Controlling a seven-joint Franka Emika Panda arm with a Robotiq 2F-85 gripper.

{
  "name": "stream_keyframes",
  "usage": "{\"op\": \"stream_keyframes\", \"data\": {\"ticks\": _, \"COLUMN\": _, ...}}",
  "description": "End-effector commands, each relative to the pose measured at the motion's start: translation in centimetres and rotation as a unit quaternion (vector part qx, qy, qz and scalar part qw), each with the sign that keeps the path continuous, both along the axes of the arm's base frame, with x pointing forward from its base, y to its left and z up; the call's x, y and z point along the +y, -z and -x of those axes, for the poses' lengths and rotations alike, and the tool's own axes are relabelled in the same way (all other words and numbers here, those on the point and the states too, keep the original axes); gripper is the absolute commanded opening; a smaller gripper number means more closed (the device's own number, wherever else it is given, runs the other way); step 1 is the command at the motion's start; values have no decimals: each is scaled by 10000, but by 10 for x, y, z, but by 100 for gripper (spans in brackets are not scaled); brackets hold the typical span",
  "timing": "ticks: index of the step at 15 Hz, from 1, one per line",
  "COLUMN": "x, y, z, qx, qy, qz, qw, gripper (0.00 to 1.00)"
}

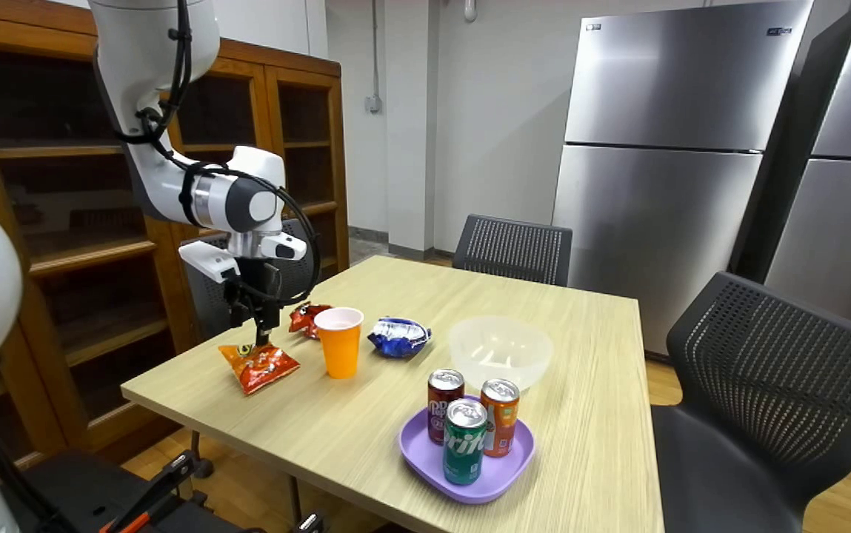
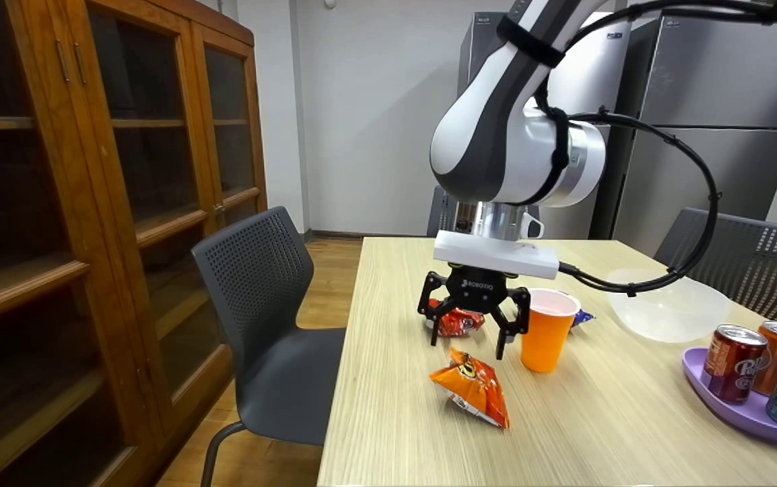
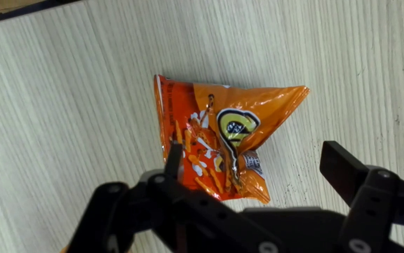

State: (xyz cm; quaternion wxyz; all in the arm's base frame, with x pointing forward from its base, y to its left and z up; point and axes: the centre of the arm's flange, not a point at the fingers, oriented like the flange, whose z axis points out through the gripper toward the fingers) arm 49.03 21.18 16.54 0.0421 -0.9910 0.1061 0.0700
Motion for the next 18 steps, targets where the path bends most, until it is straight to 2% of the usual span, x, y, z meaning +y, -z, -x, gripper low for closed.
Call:
{"op": "stream_keyframes", "data": {"ticks": 1, "x": 6, "y": 6, "z": -12, "qx": 5, "qy": 175, "qz": -121, "qw": 9998, "gripper": 100}}
{"op": "stream_keyframes", "data": {"ticks": 18, "x": 7, "y": 20, "z": -20, "qx": 136, "qy": 374, "qz": -284, "qw": 9988, "gripper": 100}}
